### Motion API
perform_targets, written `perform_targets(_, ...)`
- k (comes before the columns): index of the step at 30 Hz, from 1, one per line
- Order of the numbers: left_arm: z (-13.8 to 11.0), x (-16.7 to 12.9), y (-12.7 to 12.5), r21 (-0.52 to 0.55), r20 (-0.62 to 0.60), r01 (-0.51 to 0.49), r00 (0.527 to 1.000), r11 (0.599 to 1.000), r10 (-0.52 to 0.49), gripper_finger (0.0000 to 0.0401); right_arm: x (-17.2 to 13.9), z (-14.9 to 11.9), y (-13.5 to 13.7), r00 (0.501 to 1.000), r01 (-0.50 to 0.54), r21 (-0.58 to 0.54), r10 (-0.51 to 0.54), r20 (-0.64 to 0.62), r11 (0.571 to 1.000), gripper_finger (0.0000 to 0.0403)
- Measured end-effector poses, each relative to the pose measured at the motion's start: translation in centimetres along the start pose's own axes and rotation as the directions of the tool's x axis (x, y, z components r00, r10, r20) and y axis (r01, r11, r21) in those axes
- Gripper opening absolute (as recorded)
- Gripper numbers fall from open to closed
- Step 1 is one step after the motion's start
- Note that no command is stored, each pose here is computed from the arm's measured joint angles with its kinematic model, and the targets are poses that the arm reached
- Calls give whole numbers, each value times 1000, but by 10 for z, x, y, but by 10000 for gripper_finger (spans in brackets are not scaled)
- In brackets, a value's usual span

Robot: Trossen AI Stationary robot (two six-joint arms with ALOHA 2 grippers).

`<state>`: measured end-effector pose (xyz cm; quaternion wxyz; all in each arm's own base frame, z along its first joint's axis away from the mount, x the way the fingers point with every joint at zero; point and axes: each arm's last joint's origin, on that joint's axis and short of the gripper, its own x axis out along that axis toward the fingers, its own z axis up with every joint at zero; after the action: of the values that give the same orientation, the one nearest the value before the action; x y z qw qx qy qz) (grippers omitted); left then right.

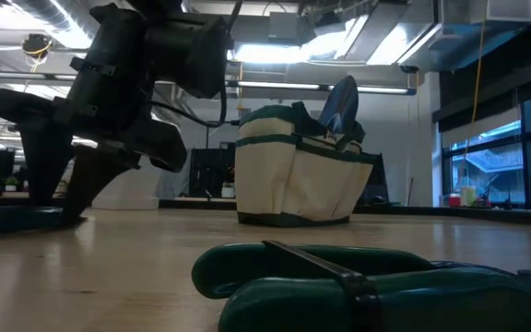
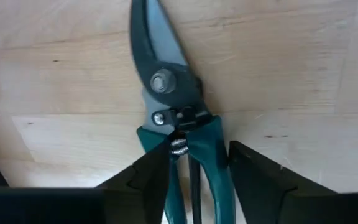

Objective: Pick & Place Garden tools in Gardening bag
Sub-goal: Put the top shear scissor into the gardening bag

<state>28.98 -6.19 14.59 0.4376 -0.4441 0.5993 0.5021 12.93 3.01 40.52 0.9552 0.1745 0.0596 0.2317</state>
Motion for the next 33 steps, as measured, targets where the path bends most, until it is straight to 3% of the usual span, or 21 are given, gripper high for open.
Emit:
perform_targets(12, -1, -1, 0, 28, -11, 4, 1000, 1000, -4, 83, 0, 0, 0, 1000, 0, 0, 0, 0, 1000, 181)
perform_targets(22, -1, -19, -9, 64, 43, 51, 998, 997, -53, 22, 0, 0, 0, 1000, -1, 0, 1, -1, 1000, 181)
perform_targets(27, -3, -29, -10, 77, 54, 41, 998, 996, -45, 35, 0, 0, 0, 1000, -1, 0, 1, -1, 1000, 181)
perform_targets(33, 2, -34, -11, 47, 51, 75, 996, 996, -77, 114, 0, 0, 0, 1000, -3, -5, 3, -2, 1000, 181)
